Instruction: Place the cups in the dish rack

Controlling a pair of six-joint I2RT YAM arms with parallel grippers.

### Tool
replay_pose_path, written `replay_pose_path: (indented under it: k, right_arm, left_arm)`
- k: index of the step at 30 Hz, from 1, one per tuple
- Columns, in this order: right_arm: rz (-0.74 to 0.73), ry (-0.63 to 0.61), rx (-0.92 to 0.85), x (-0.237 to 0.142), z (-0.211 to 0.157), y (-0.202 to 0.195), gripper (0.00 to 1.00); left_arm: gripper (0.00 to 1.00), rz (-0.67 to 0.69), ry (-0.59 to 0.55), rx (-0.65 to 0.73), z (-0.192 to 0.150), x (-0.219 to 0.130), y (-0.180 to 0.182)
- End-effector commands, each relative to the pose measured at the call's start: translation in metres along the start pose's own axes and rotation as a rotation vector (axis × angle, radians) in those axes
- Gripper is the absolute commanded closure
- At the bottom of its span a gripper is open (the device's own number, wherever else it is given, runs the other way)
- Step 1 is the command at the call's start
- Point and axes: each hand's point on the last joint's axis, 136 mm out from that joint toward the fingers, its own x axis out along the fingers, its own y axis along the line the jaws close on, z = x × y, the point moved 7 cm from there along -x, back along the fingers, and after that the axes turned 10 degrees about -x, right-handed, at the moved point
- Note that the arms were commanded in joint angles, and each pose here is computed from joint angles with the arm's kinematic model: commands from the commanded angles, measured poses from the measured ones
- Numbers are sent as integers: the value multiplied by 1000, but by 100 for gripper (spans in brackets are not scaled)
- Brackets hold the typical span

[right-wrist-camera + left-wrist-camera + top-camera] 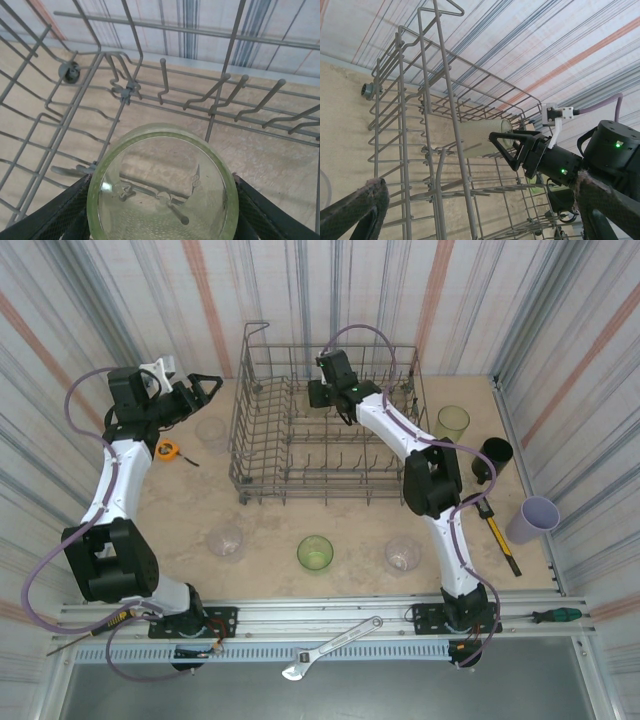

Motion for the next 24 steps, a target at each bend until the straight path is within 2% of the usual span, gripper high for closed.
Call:
replay_pose_path:
  k: [1,10,24]
  right_arm:
    - [3,50,-33,4,-5,0,31]
    - [43,45,-7,-10,6,4,15]
    - [73,-8,23,-60,40,10,9]
  left_arm:
    - [1,-27,-13,15,1,-9,-8]
    - [1,-28,-15,15,2,-9,-9]
    - [1,-31,-17,11,2,-10,-10]
